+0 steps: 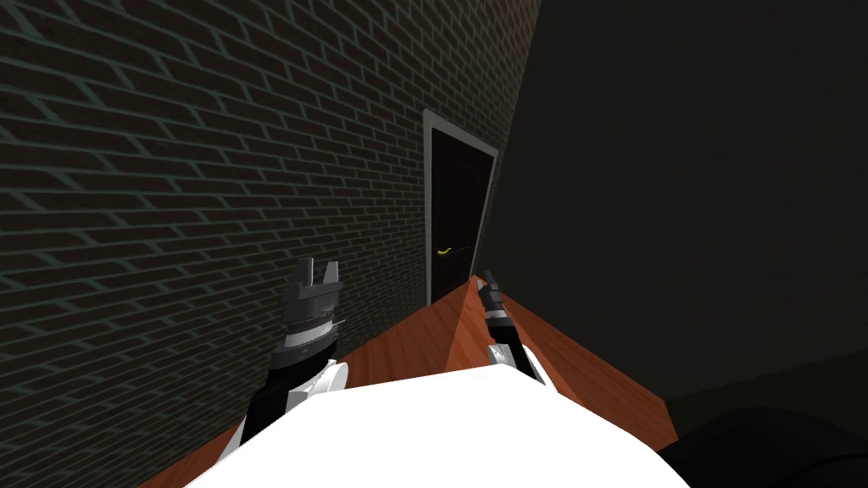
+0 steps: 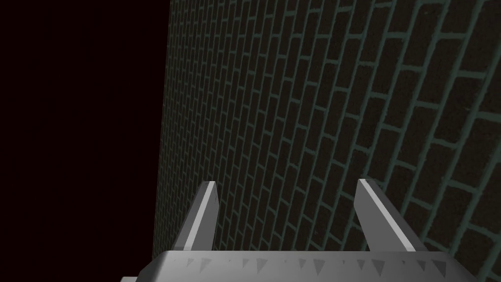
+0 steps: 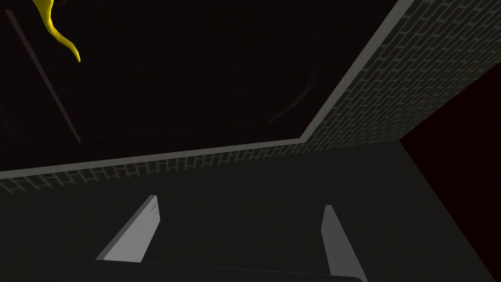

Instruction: Pull the door open

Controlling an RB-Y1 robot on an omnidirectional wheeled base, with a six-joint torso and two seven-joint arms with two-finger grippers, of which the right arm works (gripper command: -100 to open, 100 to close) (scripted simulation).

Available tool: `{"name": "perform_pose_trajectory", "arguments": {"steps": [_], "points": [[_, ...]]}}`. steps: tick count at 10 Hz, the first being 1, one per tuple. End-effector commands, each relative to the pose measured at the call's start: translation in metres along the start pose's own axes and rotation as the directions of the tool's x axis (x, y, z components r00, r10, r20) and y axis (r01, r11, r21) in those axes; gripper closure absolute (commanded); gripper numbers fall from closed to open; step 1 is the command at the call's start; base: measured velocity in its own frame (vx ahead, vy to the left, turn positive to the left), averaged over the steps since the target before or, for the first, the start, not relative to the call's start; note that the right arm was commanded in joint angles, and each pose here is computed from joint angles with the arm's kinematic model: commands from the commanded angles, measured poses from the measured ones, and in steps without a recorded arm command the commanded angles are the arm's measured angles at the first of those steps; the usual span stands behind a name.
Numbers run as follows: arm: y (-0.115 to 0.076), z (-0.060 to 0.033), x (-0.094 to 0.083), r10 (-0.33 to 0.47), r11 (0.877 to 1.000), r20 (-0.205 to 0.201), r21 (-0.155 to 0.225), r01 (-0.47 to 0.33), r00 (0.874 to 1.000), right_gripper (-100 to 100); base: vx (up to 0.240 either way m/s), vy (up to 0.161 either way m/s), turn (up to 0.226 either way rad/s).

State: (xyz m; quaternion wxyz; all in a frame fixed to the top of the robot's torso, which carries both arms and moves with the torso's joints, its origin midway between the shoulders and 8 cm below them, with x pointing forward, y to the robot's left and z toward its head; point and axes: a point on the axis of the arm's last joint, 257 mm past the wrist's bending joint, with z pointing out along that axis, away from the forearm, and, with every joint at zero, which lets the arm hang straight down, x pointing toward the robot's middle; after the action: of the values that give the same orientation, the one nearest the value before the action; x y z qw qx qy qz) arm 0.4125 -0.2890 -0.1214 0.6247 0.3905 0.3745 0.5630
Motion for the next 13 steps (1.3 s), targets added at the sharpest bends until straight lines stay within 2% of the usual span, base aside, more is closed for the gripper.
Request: {"name": "perform_pose_trajectory", "arguments": {"steps": [1, 13], "points": [[-0.011, -0.0002, 0.001, 0.002, 1.0, -0.015, 0.015, -0.002, 1.0, -100, 0.099, -0.027, 0.099], [-0.096, -0.0168, 0.0, 0.012, 0.99, -0.116, 0.139, 0.005, 0.993, -100, 0.094, -0.036, 0.093]]}}
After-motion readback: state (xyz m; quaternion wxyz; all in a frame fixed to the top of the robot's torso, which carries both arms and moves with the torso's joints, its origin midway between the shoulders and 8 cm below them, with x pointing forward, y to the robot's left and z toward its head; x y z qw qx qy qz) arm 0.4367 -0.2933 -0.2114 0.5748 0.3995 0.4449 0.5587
